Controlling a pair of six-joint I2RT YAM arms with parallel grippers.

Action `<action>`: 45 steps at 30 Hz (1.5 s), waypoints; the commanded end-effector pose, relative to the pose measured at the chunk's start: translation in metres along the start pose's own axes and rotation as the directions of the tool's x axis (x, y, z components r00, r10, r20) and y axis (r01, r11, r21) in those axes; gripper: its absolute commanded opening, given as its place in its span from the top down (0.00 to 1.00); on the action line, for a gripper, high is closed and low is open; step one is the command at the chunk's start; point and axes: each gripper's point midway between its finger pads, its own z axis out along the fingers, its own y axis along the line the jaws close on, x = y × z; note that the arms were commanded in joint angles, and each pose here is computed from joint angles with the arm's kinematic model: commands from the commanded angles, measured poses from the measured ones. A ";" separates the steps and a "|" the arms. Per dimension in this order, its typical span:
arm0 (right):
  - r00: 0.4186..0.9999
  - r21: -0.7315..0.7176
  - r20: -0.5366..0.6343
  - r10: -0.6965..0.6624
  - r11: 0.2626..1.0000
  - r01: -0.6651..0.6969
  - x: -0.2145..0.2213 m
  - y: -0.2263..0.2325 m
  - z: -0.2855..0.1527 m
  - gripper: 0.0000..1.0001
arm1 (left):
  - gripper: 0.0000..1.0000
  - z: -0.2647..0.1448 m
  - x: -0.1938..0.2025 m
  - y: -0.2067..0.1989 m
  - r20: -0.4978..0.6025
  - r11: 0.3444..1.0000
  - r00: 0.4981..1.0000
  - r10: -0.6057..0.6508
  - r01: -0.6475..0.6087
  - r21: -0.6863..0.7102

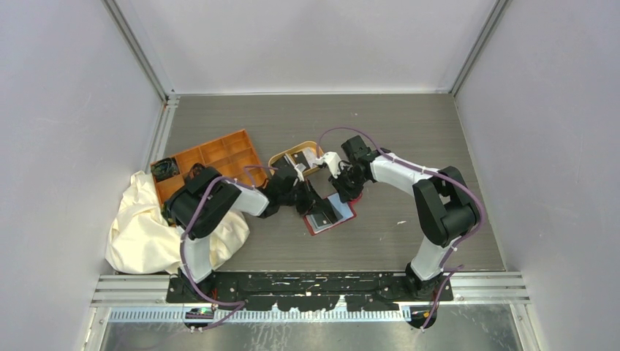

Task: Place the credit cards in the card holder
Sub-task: Insert the credit card into the card holder.

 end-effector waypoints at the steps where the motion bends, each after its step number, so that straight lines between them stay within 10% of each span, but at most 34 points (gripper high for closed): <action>1: 0.999 0.027 0.042 -0.009 1.000 0.007 -0.020 -0.005 -0.006 0.87 | 0.96 -0.017 0.027 0.048 -0.090 0.969 0.993 -0.072 0.048 -0.244; 19: 0.994 -0.147 0.105 0.030 0.989 -0.014 -0.023 0.034 -0.019 0.86 | 0.88 -0.026 0.034 0.032 -0.099 0.960 0.992 0.078 -0.102 -0.262; 28: 0.931 -0.148 0.329 -0.155 0.966 0.213 -0.026 0.056 -0.055 0.71 | 0.89 -0.030 0.070 0.036 -0.144 0.963 0.985 0.100 -0.132 -0.234; 45: 0.799 -0.185 0.290 -0.527 0.788 0.587 0.010 0.091 -0.040 0.54 | 0.79 -0.028 0.091 0.027 -0.212 0.975 0.969 0.124 -0.159 -0.157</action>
